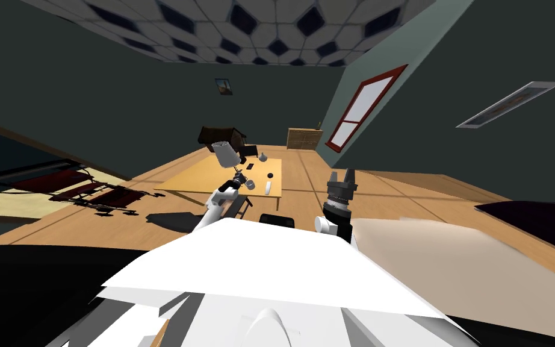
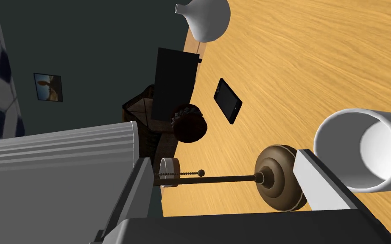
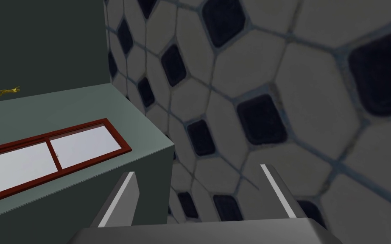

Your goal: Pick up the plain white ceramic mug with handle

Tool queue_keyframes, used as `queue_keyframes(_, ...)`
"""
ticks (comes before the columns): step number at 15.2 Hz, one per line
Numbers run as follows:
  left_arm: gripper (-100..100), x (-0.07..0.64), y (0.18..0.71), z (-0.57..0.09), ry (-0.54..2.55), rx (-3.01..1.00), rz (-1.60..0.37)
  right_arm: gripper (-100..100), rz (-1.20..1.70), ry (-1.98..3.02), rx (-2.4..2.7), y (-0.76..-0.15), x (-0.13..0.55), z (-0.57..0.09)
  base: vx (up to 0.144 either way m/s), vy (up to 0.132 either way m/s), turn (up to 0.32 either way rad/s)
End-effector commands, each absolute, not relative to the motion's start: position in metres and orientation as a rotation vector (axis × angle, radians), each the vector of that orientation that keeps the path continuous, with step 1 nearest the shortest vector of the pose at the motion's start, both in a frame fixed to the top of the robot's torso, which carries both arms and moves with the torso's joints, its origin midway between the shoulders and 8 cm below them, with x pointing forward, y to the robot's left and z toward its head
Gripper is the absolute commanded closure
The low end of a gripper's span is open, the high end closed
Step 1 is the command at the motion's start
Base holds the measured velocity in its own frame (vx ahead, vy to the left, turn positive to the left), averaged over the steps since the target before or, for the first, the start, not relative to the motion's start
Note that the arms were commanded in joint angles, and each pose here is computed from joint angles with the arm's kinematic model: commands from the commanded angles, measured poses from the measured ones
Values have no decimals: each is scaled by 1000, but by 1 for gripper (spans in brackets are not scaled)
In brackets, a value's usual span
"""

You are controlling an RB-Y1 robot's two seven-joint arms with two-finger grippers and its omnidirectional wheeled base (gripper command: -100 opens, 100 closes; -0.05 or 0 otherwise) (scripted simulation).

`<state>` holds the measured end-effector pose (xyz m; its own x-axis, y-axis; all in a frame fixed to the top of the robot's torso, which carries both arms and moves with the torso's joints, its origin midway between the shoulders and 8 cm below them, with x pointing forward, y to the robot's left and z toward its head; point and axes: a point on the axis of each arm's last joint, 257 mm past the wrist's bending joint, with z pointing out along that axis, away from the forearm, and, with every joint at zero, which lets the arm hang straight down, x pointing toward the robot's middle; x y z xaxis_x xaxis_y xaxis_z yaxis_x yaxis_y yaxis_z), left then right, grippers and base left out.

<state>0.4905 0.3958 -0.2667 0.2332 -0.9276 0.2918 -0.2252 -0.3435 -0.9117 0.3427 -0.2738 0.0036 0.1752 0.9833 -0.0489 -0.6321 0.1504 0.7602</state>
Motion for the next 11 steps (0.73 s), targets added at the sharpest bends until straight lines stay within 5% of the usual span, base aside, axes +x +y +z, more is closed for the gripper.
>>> queue_keyframes(1, -100, 491, 400, -282, 1074, -1809, -1125, 0, 1280, 637, 683, -274, 343, 4, 8, 7, -97)
queue_keyframes(11, -100, 488, 420, -343, 1030, -2130, -1006, 0, 1279, 637, 683, -274, 343, 4, 8, 8, -69)
